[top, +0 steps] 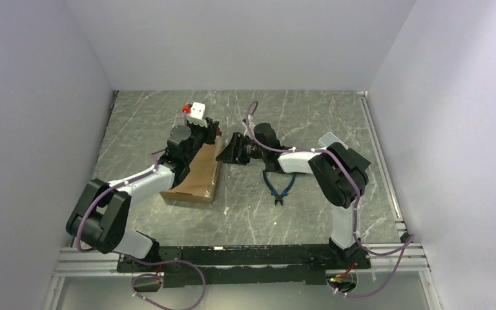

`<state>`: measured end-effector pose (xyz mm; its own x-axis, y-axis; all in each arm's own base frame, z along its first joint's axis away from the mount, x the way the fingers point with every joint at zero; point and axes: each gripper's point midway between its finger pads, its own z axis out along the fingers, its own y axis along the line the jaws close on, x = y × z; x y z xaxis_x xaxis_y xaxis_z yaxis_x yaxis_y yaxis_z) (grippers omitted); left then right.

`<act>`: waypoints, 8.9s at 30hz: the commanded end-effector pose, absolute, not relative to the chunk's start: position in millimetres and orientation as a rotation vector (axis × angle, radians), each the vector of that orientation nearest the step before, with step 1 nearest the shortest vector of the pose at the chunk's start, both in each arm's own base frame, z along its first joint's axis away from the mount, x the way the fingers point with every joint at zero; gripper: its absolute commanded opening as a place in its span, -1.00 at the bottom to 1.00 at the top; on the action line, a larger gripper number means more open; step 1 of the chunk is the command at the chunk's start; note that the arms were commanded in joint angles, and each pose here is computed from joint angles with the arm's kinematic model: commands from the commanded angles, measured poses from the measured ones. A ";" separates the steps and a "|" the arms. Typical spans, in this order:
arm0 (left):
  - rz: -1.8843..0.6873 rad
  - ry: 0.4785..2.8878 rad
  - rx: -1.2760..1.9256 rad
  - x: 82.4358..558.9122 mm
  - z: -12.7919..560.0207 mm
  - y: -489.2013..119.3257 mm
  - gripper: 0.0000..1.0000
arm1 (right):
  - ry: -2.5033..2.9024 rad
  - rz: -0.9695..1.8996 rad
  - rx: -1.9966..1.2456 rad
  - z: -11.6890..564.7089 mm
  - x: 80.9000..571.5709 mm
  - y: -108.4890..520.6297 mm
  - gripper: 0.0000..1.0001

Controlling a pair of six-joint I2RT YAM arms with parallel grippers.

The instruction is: Unpack the express box

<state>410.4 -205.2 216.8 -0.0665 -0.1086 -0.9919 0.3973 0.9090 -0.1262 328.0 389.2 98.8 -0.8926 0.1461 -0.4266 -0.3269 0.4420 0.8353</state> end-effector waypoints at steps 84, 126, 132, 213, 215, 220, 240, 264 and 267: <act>-0.341 1.550 0.218 439.4 219.3 -212.6 -1.00 | 2.309 1.538 -0.079 63.3 318.1 408.1 -0.65; -0.264 1.592 0.222 401.6 224.6 -198.8 -1.00 | 2.317 1.513 -0.047 65.7 316.2 405.7 -0.74; -0.288 1.582 0.170 418.2 248.8 -195.5 -1.00 | 2.313 1.519 -0.049 65.4 315.9 408.1 -0.75; -0.312 1.818 0.148 387.3 180.0 -194.1 -1.00 | 2.296 1.369 -0.099 85.7 332.9 406.0 -0.70; -0.309 1.805 0.145 390.4 183.6 -195.0 -1.00 | 2.284 1.379 -0.121 89.9 332.9 406.7 -0.64; -0.285 1.780 0.091 407.2 206.8 -195.0 -1.00 | 2.186 1.414 -0.339 107.7 312.5 404.7 -0.10; -0.292 1.742 0.101 444.8 223.2 -202.2 -1.00 | 1.924 1.390 -0.336 99.7 259.7 430.7 0.54; -0.259 1.762 0.118 438.2 207.6 -195.5 -1.00 | 2.139 1.528 -0.230 54.2 245.4 433.1 -0.14; -0.273 1.758 0.120 437.1 208.9 -196.8 -1.00 | 2.138 1.528 -0.231 54.6 245.9 432.7 -0.15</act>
<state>433.8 -197.7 187.0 -0.2720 -0.0465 -0.9612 0.2240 0.9683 -0.1102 245.1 432.9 60.6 -0.8575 0.1588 -0.4893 -0.4141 0.3512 0.8398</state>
